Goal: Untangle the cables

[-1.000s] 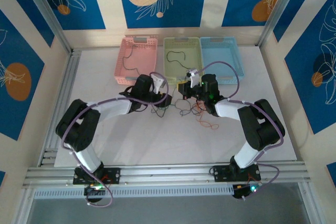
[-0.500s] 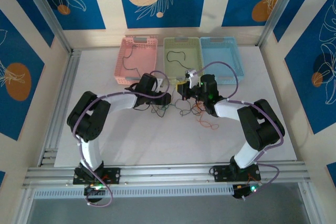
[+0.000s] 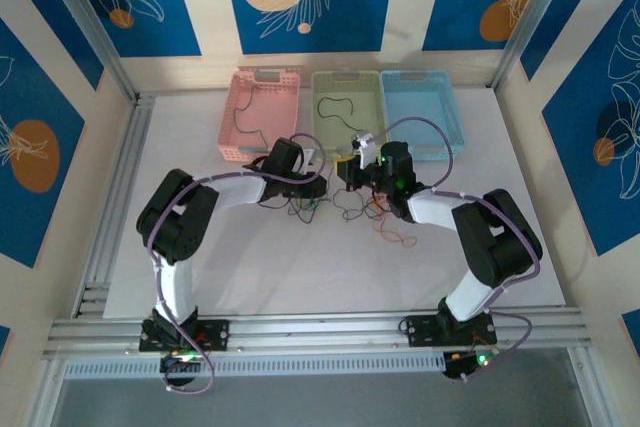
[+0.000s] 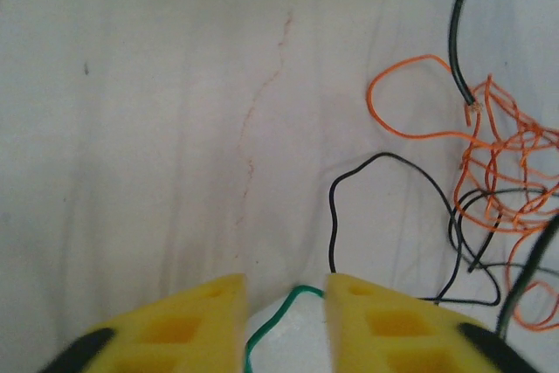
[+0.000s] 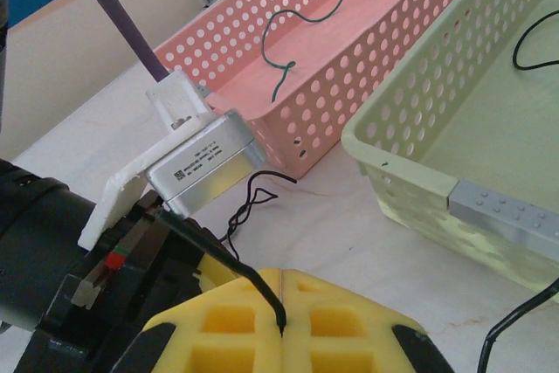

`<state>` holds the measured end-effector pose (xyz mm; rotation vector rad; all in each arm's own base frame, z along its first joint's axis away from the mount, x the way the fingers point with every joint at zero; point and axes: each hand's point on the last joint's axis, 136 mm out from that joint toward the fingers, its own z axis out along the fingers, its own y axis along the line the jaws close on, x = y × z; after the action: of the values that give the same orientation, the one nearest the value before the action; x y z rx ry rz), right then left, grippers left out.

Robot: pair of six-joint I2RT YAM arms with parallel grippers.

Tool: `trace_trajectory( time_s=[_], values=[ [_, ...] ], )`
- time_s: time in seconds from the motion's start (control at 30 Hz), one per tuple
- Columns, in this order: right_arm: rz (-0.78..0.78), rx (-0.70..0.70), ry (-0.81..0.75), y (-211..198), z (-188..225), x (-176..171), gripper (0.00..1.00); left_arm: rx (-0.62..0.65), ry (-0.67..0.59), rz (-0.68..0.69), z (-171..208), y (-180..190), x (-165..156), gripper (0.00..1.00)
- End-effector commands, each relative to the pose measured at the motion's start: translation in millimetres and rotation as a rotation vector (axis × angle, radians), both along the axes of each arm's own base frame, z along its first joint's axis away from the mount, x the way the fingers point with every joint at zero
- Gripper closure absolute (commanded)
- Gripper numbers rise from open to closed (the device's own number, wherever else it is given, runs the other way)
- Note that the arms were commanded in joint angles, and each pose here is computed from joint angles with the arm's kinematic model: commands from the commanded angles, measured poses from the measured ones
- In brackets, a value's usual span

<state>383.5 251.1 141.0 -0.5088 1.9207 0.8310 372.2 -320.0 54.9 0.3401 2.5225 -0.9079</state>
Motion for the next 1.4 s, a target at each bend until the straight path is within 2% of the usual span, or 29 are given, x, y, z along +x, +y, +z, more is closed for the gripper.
trace_trajectory(
  time_s=[0.0,0.03,0.07,0.23,0.37,0.5,0.77,0.87,1.07,1.3,1.37],
  values=[
    [-0.007,-0.014,-0.037,2.3,8.7,5.0,1.0,-0.015,-0.03,-0.003,8.3,0.5,5.6,0.91],
    [-0.013,-0.016,-0.042,1.1,9.2,5.1,1.0,-0.005,-0.047,0.001,10.2,2.7,6.3,0.98],
    [-0.018,-0.016,-0.049,0.1,10.4,5.2,1.0,0.002,-0.067,0.014,13.2,6.4,8.2,1.0],
    [-0.141,-0.049,-0.079,-19.7,11.5,13.8,1.0,0.057,-0.203,0.14,36.4,42.9,17.2,1.0],
    [-0.369,-0.093,-0.073,-59.7,7.6,29.6,1.0,0.06,-0.258,0.246,54.1,84.2,15.6,1.0],
    [-0.629,-0.073,-0.036,-115.3,2.0,37.0,1.0,0.043,-0.31,0.384,73.6,135.5,5.7,1.0],
    [-1.062,0.058,0.212,-212.5,-39.1,26.7,1.0,0.068,-0.392,0.691,101.8,243.7,-29.0,1.0],
    [-1.123,0.094,0.251,-225.8,-45.0,22.8,1.0,0.09,-0.424,0.761,113.7,270.6,-41.6,1.0],
    [-1.222,0.094,0.265,-243.0,-47.5,13.7,1.0,0.214,-0.495,0.921,127.8,314.9,-64.1,1.0],
    [-1.346,0.12,0.28,-276.4,-48.9,-3.0,1.0,0.261,-0.513,1.026,127.8,340.5,-74.7,1.0],
    [-1.389,0.181,0.313,-288.7,-52.4,-11.6,1.0,0.262,-0.519,1.038,126.9,343.3,-76.1,1.0]
  ],
)
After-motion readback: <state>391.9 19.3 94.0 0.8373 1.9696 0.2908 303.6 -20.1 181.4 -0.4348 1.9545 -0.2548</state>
